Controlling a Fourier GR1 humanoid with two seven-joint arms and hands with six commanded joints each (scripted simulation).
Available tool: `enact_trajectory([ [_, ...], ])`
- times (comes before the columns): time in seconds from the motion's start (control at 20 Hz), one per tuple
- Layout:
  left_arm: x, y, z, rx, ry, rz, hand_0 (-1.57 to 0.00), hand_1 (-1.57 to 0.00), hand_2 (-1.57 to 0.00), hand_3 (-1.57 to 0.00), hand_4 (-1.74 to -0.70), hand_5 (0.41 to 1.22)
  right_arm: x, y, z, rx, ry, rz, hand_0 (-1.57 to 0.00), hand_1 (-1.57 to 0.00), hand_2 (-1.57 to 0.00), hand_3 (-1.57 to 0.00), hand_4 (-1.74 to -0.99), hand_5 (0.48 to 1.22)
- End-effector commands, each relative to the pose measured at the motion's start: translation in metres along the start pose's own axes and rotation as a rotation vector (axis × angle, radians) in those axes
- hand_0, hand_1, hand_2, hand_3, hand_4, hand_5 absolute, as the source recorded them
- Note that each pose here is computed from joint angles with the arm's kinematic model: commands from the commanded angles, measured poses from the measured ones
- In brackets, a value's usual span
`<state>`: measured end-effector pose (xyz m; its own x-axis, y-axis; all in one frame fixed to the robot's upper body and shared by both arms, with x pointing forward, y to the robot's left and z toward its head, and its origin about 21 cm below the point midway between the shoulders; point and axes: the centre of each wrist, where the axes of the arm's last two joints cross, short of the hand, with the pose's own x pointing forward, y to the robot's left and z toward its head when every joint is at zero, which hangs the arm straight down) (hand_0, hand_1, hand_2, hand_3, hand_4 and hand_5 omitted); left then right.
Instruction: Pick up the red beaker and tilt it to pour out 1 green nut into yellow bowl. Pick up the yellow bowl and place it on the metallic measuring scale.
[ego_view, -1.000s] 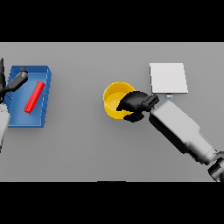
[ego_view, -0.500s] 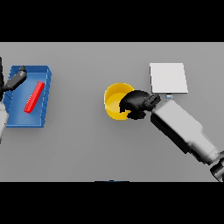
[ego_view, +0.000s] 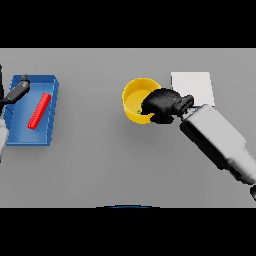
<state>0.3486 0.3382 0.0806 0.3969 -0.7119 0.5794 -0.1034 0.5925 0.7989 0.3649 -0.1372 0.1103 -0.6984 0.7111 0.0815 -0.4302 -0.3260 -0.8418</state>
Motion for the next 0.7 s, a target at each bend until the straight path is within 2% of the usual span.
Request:
enact_trajectory([
  [0.0,0.002,0.002,0.000,0.001,-0.006,0.000,0.00,0.00,0.00,0.00,-0.74,0.697,-0.004,-0.001,0.005,-0.012,0.013,-0.002,-1.57,-1.57,-1.44,-1.26,-1.739,1.220],
  [0.05,0.002,0.000,0.000,-0.003,-0.003,0.003,0.00,0.00,0.00,0.00,-0.74,0.697,-0.007,-0.002,0.009,-0.022,0.023,-0.006,-1.57,-1.57,-1.44,-1.27,-1.740,1.220],
  [0.15,0.004,0.001,-0.001,0.000,-0.006,0.017,0.00,0.00,0.00,0.00,-0.75,0.697,-0.015,-0.009,0.015,-0.046,0.030,-0.020,-1.57,-1.57,-1.44,-1.38,-1.740,1.220],
  [0.4,0.003,0.003,0.002,-0.005,0.003,0.007,0.00,0.00,0.00,0.00,-0.74,0.710,-0.042,-0.013,0.034,-0.099,0.138,-0.047,-1.57,-1.57,-1.50,-1.24,-1.741,1.221],
  [0.65,0.004,0.003,0.002,-0.009,0.012,0.015,0.00,0.00,0.00,0.00,-0.74,0.703,-0.085,-0.016,0.049,-0.168,0.242,-0.079,-1.57,-1.57,-1.53,-1.19,-1.741,1.221],
])
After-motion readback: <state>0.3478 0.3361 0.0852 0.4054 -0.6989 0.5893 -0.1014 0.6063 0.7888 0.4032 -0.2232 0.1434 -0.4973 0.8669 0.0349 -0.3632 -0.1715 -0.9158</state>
